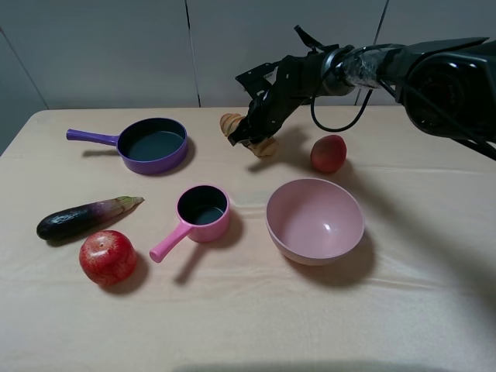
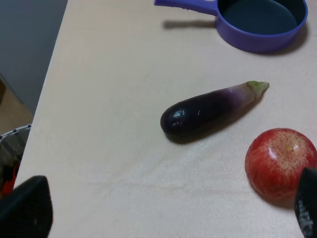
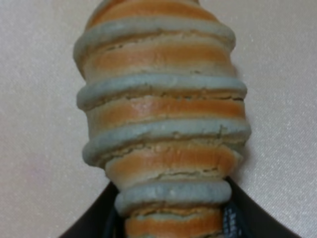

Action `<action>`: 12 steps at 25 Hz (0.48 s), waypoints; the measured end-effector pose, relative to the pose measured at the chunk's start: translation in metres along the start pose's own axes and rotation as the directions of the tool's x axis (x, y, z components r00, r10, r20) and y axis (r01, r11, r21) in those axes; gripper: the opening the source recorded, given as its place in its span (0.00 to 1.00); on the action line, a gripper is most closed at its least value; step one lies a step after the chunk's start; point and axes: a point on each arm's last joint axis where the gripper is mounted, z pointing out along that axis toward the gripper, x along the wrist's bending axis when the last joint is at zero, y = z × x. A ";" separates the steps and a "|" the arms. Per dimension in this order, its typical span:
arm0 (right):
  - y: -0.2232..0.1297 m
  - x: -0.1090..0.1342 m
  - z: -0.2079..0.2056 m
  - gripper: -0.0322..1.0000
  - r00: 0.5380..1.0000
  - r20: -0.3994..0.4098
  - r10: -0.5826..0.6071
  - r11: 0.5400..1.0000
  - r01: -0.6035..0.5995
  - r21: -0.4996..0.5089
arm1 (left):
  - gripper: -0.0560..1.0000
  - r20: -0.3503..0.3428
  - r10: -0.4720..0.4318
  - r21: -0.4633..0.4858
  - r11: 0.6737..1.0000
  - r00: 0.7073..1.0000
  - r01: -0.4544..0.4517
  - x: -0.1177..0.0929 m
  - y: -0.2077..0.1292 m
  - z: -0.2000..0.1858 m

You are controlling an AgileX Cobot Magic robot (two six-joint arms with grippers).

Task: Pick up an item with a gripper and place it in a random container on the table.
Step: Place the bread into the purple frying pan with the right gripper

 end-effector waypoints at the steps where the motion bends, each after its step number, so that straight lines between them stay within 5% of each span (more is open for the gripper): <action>1: 0.000 0.000 0.000 0.29 1.000 -0.001 0.000 1.000 0.000 0.002 | 0.99 0.000 0.000 0.000 1.000 1.000 0.000 0.000 0.000 0.000; 12: 0.029 -0.001 -0.021 0.27 0.999 -0.035 -0.024 1.000 0.025 0.016 | 0.99 0.000 0.000 0.000 1.000 1.000 0.000 0.000 0.000 0.000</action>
